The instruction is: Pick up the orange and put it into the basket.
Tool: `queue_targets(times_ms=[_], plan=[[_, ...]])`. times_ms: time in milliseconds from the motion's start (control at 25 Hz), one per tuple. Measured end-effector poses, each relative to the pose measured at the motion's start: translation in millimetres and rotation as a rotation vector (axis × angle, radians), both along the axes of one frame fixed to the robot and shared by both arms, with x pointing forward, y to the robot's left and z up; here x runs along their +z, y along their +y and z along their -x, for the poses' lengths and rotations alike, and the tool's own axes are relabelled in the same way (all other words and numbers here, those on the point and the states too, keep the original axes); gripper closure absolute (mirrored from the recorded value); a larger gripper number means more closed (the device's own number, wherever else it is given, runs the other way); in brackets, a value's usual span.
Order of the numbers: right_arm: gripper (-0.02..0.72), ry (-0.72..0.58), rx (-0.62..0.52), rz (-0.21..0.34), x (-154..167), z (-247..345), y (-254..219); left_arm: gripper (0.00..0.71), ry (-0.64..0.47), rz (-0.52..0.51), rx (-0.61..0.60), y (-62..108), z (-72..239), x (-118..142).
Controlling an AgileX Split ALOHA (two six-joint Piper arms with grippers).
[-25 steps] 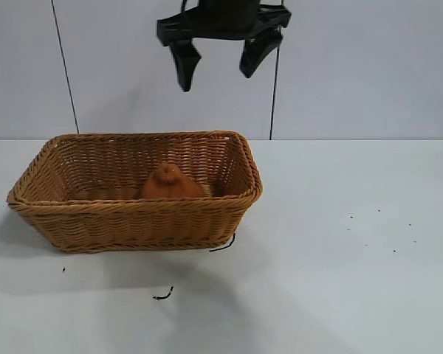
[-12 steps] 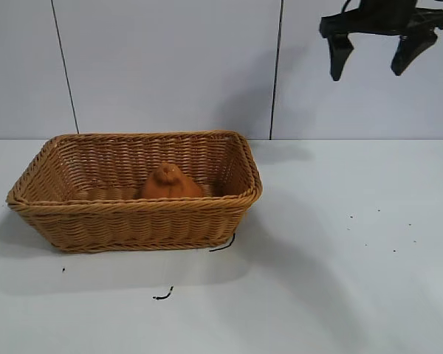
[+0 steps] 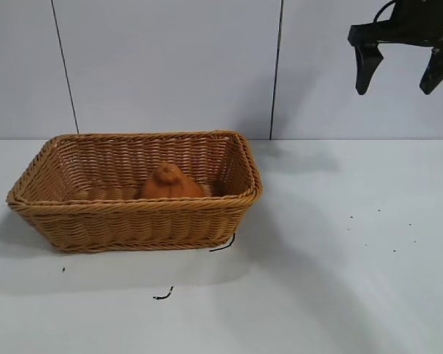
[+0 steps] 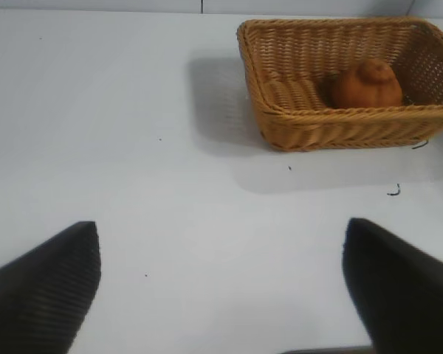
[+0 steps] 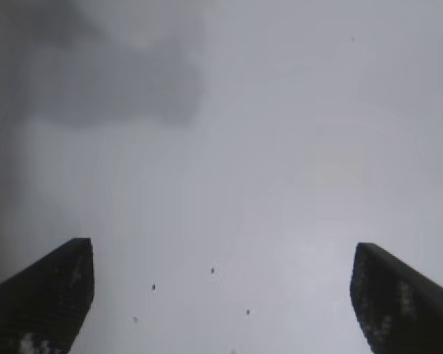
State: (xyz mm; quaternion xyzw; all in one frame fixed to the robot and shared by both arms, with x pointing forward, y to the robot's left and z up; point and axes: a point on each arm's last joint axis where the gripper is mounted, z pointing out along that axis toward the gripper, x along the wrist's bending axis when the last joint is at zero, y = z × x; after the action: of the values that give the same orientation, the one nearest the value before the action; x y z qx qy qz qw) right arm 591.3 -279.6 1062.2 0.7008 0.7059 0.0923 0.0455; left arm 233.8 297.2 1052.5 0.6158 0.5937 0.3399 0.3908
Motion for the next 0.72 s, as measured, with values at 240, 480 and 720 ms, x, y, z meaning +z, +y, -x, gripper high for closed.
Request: queue_targets(times_ms=[240,480,720], plan=[[0.029,0.010,-0.002,0.000,10.6,101.6,-3.9,0.071,0.000,0.000,0.000,0.0,0.0,0.0],[0.029,-0.122,-0.006,-0.005,5.6,190.7,-7.5,0.071,0.000,0.000,0.000,0.0,0.0,0.0],[0.029,-0.403,0.046,0.008,-6.6,266.0,-10.6,0.071,0.000,0.000,0.000,0.0,0.0,0.0]])
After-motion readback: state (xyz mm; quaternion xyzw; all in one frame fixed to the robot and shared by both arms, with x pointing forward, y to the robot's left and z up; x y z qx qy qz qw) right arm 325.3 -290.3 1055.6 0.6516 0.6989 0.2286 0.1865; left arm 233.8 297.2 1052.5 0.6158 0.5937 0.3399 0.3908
